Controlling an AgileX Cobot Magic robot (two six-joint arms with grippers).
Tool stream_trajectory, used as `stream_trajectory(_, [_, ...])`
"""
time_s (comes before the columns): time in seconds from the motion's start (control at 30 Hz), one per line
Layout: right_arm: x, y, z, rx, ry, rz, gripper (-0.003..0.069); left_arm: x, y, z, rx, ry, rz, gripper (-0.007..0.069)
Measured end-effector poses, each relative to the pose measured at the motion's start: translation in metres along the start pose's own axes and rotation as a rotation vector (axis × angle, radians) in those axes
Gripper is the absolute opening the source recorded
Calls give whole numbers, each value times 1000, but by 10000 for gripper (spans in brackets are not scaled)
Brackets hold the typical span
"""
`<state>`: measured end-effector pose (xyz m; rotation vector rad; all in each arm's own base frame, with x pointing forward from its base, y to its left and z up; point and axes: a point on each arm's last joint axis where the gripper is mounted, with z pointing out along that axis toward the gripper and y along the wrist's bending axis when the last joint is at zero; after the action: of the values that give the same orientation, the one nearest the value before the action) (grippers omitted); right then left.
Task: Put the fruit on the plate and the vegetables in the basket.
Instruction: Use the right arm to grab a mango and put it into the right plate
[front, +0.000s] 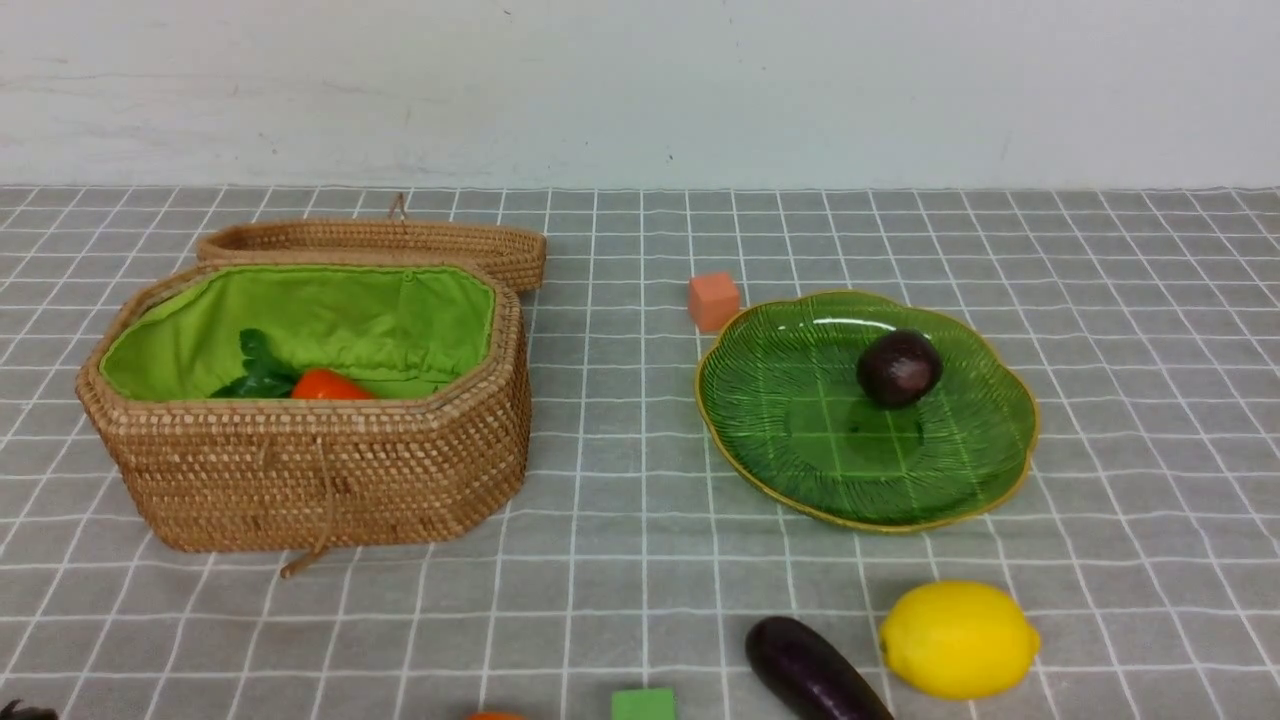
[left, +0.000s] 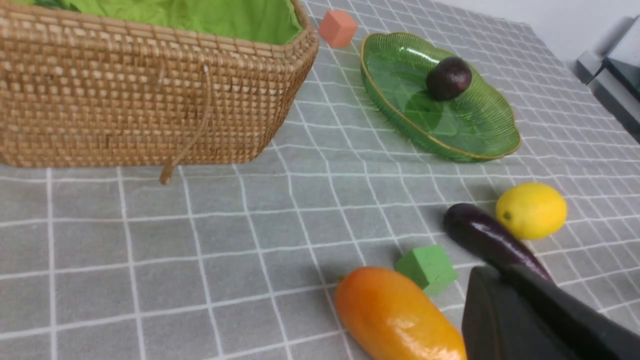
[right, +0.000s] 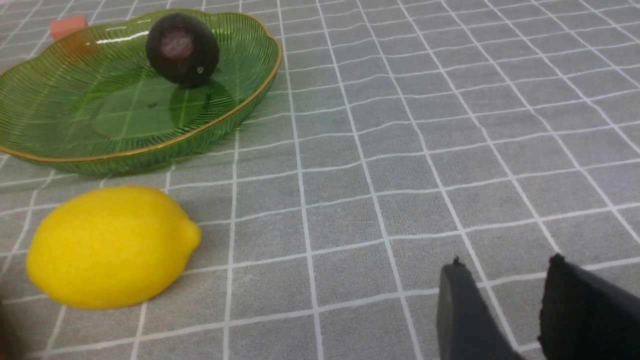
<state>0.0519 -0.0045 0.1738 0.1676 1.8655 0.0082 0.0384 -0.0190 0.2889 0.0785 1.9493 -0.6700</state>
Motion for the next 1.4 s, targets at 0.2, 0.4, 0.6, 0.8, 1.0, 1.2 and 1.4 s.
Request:
stream_trajectory(0.2, [0, 0, 0, 0, 0, 0, 241, 1, 1, 1, -11, 4, 10, -13])
stream_trajectory(0.4, [0, 0, 0, 0, 0, 0, 241, -3, 4, 1, -45, -37, 74, -13])
stream_trajectory(0.6, [0, 0, 0, 0, 0, 0, 241, -11, 7, -1, -116, -128, 182, -13])
stream_trajectory(0.8, [0, 0, 0, 0, 0, 0, 241, -10, 15, -1, -317, -179, 232, -13])
stream_trajectory(1.0, [0, 0, 0, 0, 0, 0, 241, 30, 37, 10, -416, -255, 258, -13])
stream_trajectory(1.2, [0, 0, 0, 0, 0, 0, 241, 90, 69, 39, -459, -101, 221, -13])
stream_trajectory(1.4, [0, 0, 0, 0, 0, 0, 241, 92, 70, 40, -454, -110, 225, -8])
